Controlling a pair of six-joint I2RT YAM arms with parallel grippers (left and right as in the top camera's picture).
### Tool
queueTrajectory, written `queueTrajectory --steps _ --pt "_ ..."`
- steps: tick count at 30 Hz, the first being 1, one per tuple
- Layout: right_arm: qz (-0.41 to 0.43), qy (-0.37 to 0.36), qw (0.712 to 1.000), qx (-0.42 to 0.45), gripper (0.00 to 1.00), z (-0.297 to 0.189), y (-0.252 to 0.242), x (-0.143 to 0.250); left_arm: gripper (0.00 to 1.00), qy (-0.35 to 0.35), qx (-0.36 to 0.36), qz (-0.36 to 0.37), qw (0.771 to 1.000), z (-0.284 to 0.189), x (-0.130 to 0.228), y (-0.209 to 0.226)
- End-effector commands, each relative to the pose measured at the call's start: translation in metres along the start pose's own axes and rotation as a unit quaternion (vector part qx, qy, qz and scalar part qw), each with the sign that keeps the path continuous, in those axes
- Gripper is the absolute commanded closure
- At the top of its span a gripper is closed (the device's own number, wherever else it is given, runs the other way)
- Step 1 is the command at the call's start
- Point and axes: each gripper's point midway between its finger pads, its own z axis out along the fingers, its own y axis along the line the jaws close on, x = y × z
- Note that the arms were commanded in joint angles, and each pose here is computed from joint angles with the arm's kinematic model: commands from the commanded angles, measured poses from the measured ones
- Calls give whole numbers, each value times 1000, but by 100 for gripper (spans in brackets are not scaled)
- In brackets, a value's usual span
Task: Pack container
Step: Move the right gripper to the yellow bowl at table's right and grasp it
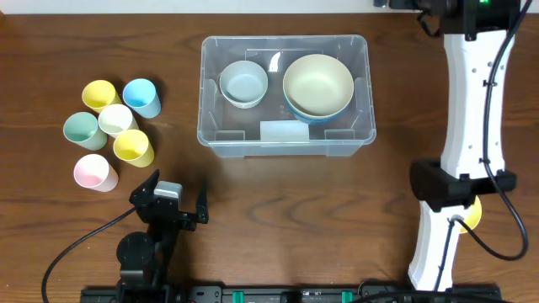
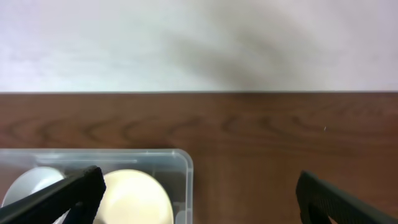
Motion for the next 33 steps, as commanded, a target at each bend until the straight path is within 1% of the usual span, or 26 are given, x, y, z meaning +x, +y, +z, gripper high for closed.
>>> queueTrajectory --steps 1,4,7,9,13,19,21,26,28,33 --pt "-7 -29 999 17 1 -35 -6 -10 2 19 4 0 1000 1 14 -1" --pt "-8 -27 999 28 1 -44 -16 2 2 19 4 0 1000 1 14 -1" --pt "-3 8 999 39 1 -46 -29 32 2 19 4 0 1000 1 14 -1" --pt "9 47 998 51 1 -48 -41 64 2 19 4 0 1000 1 14 -1" --pt "44 101 991 75 1 -57 -63 118 2 19 4 0 1000 1 14 -1" --pt "119 143 977 105 1 -83 -96 201 2 19 4 0 1000 1 14 -1" --pt "142 159 970 116 1 -87 -107 235 2 19 4 0 1000 1 14 -1" --pt "171 220 949 146 2 -76 -130 313 2 19 4 0 1000 1 14 -1" --pt "184 245 942 138 4 -67 -129 337 2 19 4 0 1000 1 14 -1" --pt "235 275 918 164 9 -51 -138 383 2 19 4 0 1000 1 14 -1"
